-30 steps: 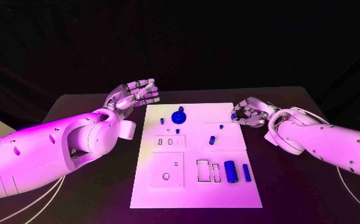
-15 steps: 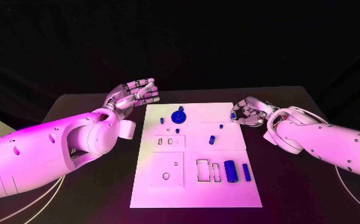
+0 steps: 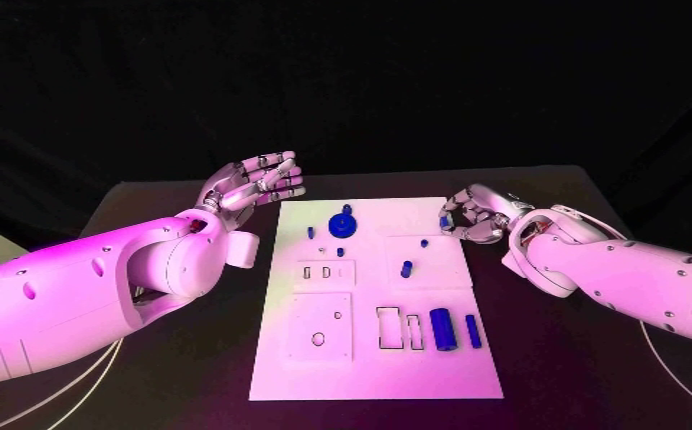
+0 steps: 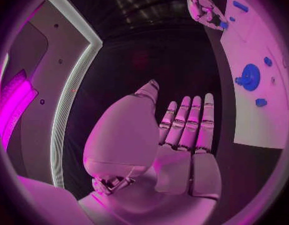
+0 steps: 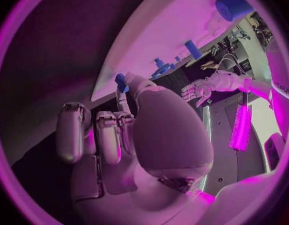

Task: Assemble the parts on the task board

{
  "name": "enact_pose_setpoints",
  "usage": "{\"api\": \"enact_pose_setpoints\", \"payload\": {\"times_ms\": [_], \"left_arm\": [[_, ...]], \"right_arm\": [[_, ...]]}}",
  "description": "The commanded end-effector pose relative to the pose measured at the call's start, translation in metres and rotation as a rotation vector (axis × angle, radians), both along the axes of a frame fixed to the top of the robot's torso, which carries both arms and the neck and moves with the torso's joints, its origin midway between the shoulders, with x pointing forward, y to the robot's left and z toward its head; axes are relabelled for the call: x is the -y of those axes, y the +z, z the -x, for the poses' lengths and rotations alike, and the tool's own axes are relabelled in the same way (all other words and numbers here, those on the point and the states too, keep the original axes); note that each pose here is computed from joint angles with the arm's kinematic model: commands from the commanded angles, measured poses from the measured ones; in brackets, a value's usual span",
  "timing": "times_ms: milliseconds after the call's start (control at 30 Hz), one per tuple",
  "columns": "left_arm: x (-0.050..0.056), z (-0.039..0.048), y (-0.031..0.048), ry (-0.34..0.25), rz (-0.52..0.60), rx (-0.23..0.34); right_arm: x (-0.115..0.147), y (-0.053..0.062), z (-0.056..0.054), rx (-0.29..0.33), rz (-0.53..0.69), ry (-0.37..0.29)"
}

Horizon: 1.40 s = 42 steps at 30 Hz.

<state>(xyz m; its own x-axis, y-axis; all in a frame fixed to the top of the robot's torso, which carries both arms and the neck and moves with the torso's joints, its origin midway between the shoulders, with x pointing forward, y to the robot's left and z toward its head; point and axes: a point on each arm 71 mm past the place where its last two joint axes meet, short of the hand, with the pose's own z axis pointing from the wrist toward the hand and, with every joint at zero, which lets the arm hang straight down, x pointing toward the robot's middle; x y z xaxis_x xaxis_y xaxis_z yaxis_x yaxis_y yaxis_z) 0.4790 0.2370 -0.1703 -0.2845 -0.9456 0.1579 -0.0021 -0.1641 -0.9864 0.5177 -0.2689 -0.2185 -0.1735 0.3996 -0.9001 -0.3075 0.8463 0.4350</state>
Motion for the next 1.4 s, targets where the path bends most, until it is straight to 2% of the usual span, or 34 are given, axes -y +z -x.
{"api": "enact_pose_setpoints", "payload": {"times_ms": [33, 300, 500, 667, 867, 1100, 1400], "left_arm": [[0.001, -0.0002, 0.0012, -0.012, 0.004, 0.012], [-0.002, -0.0012, 0.0007, -0.005, 0.000, 0.010], [-0.002, -0.0013, 0.0006, -0.004, -0.001, 0.009], [-0.001, -0.0017, 0.0003, -0.007, 0.000, 0.007], [0.003, -0.0027, -0.0006, -0.013, 0.001, 0.003], [0.005, -0.0024, -0.0006, -0.017, 0.002, 0.003], [0.008, -0.0013, -0.0003, -0.026, 0.006, 0.001]], "right_arm": [[-0.004, 0.008, 0.002, 0.063, 0.000, -0.028], [-0.031, 0.030, 0.010, 0.103, -0.022, -0.021], [-0.069, 0.038, 0.021, 0.089, -0.043, 0.008], [-0.105, 0.039, 0.030, 0.064, -0.057, 0.036], [-0.149, 0.033, 0.045, 0.018, -0.058, 0.097], [-0.182, 0.022, 0.058, -0.009, -0.042, 0.156], [-0.204, 0.001, 0.066, -0.035, -0.022, 0.189]]}}
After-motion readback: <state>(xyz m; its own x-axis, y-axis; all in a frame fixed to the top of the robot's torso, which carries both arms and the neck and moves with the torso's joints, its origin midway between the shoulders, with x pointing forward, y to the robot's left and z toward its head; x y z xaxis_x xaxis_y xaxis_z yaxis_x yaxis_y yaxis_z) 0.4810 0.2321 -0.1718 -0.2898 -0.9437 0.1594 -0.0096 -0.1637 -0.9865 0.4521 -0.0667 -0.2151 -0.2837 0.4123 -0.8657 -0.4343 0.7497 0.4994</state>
